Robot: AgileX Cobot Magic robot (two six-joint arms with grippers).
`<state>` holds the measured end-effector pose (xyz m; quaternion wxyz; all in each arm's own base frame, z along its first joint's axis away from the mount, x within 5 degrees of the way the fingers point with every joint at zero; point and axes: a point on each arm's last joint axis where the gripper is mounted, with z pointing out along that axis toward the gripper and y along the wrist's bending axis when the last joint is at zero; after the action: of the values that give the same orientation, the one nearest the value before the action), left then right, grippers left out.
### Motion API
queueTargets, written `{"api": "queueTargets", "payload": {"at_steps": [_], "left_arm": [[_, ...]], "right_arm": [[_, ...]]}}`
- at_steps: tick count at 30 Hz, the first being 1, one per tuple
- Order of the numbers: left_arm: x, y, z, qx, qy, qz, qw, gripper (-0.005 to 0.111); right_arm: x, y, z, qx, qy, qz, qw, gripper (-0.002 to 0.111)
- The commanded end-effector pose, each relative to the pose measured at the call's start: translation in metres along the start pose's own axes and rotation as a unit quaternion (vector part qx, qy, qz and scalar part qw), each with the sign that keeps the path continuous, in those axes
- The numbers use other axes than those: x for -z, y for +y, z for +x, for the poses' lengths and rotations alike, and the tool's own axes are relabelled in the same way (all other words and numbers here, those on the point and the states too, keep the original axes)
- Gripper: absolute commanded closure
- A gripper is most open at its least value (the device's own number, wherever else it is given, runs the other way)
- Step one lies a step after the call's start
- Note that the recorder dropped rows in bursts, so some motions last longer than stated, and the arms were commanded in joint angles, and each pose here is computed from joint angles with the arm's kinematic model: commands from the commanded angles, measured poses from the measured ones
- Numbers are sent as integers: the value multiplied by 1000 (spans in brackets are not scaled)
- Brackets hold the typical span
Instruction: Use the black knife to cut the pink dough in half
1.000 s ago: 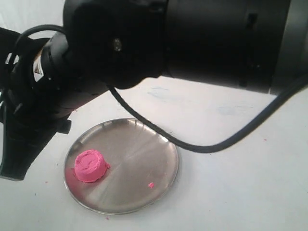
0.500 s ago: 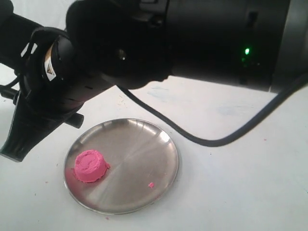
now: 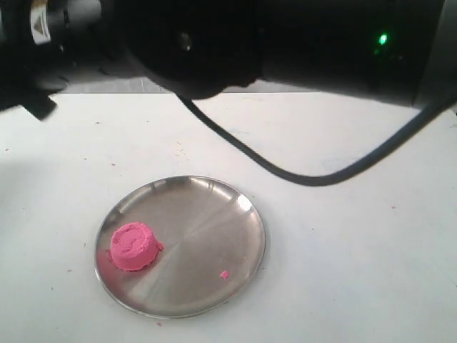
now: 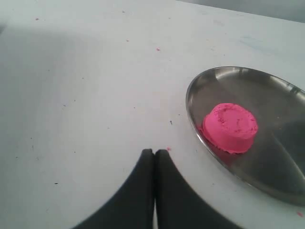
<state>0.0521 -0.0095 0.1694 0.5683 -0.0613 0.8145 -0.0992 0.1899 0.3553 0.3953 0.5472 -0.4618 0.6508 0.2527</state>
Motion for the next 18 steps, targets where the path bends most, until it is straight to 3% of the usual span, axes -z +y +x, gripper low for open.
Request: {"api": "queueTargets", "payload": {"at_steps": [1,5,11,14,18], "left_arm": [[0,0,1,0,0,-1,1000,107],[0,0,1,0,0,-1,1000,107],[0,0,-6,24,-39,5,999,107],[0,-4,-10,106,-58,29,992,107],[1,-11,-12,242,-57,79,965,107]], "right_arm": [[8,0,-21,-58,-72,-8,996,108],[6,8,-12,-17,-24,-20,999,108],[6,8,-10,-18,-12,-22,1000,108],[6,8,-9,-18,-11,-23,1000,108],[6,8,-9,-18,-9,-23,1000,108]]}}
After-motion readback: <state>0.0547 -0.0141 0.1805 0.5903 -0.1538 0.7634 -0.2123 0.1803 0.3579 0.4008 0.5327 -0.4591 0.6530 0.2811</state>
